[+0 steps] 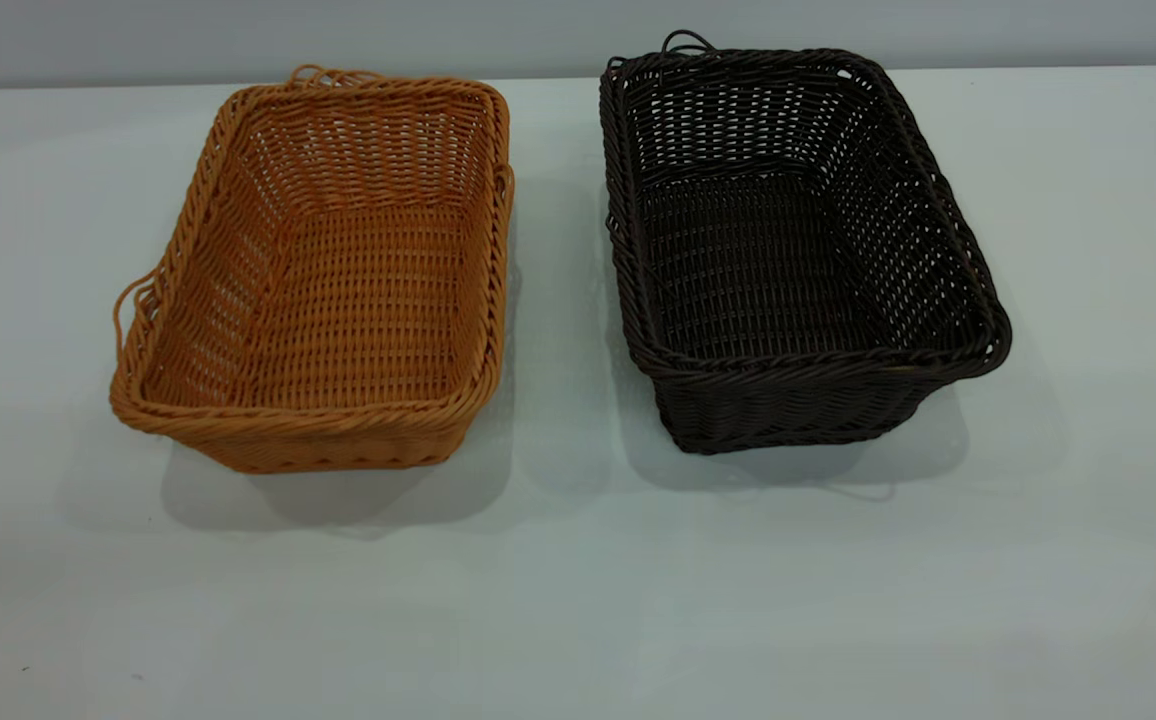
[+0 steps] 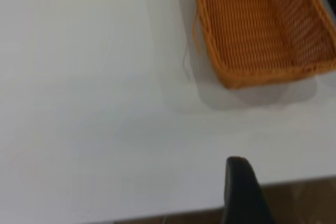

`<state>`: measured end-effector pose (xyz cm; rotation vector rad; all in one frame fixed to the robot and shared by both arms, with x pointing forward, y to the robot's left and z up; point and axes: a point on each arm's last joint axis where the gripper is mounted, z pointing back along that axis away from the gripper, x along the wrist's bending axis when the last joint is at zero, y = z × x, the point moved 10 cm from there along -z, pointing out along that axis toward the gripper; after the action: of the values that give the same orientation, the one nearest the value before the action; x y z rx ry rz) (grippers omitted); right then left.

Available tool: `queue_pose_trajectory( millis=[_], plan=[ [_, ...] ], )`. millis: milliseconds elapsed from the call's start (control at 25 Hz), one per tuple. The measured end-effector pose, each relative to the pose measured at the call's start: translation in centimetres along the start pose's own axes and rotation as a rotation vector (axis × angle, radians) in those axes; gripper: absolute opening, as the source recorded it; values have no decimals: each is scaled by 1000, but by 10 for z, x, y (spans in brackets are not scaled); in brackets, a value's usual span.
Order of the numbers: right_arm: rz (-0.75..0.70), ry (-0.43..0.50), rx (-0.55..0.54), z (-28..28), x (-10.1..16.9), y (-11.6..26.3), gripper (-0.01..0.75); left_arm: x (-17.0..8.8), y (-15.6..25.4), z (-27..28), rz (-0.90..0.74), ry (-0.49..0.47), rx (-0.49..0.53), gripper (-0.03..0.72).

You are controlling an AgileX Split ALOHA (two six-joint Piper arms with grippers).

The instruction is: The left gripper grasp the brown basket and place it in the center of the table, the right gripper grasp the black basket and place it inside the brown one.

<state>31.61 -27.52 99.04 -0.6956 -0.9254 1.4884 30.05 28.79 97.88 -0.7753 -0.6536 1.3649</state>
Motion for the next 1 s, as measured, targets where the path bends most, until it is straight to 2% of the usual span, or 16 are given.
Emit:
queue_pose_trajectory(
  millis=[480,600,720,1000],
  plan=[
    [-23,-44,-11,0,8,-3,554,0,3,-4,36,0,10,378],
    [-71,-115,41,-5,22,-8,554,1,1,-11,77,-3,65,378],
    [-102,-213,155,-23,41,-13,575,1,-13,-26,50,-5,137,391],
    [-65,-434,319,-95,73,-33,591,5,-66,-81,-31,-6,184,468]
  ],
)
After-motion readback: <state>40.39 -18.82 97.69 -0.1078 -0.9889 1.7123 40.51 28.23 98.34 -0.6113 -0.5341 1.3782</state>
